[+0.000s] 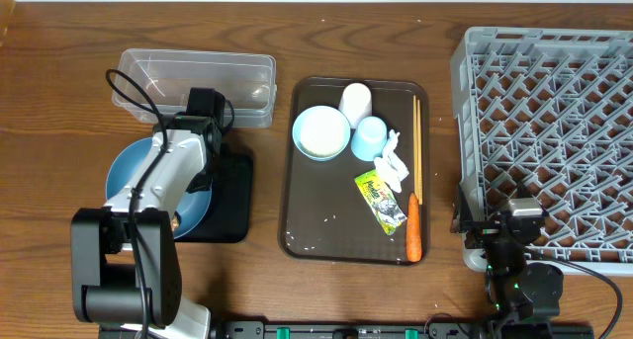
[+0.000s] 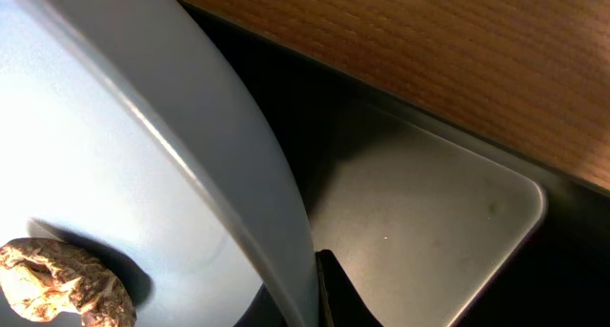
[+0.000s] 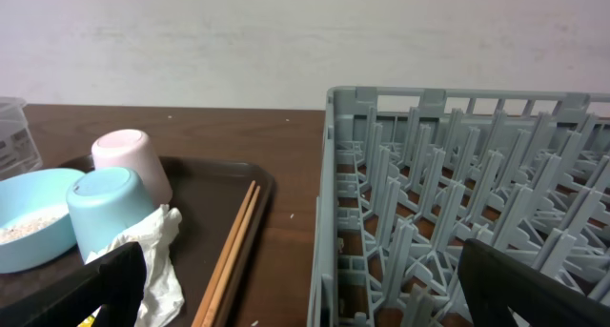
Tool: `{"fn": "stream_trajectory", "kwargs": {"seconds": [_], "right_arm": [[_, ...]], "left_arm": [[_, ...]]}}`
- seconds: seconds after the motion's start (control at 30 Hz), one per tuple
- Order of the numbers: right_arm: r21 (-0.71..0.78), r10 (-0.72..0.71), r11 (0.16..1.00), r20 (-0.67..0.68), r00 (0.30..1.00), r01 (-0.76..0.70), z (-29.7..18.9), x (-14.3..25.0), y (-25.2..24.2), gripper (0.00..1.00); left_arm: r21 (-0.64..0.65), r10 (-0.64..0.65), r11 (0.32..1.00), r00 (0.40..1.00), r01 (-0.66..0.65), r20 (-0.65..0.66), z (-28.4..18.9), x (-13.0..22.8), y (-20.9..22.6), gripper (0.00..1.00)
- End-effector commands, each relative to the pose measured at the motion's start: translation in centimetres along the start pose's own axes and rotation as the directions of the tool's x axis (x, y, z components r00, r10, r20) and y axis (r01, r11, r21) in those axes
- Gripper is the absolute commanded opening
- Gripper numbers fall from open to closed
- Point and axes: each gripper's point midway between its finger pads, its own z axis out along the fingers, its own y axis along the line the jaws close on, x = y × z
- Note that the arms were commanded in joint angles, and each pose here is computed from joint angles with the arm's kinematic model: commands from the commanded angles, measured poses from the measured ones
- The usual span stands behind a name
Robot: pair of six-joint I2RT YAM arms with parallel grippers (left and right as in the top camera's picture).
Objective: Sort waste into correct bins and load items into the dishwasher rack
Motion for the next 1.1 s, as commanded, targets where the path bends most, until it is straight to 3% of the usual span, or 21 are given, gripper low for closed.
{"fn": "stream_trajectory", "kwargs": {"seconds": [0.0,0.3,0.63,0.87,1.07], "right_arm": [[-0.010,0.013,1.000,-0.004,1.000,-0.013,0.0,0.1,0.2,0.99],[-0.010,0.013,1.000,-0.004,1.000,-0.013,0.0,0.1,0.2,0.99],[-0.010,0.013,1.000,-0.004,1.000,-0.013,0.0,0.1,0.2,0.99],[-0.010,0.013,1.000,-0.004,1.000,-0.013,0.0,0.1,0.2,0.99],[-0.010,0.013,1.000,-0.004,1.000,-0.013,0.0,0.1,0.2,0.99]], "left_arm": [[-0.015,-0.003,1.000,1.000,0.002,-0.021,0.4,0.5,0.3,0.06],[0.037,-0.014,0.999,0.999,0.013,0.031,-2.9,-0.1,0.1,0.06],[0.289,-0.059,0.957,0.986,0.010,0.159,-10.6,0.5,-1.5,0.06],[0.503,-0.053,0.863,0.981,-0.050,0.188,-15.5,2.5,-3.6,0.06],[0.600,-0.045,0.795,0.977,-0.091,0.207,-18.0,3.5,-4.5,0.06]]}}
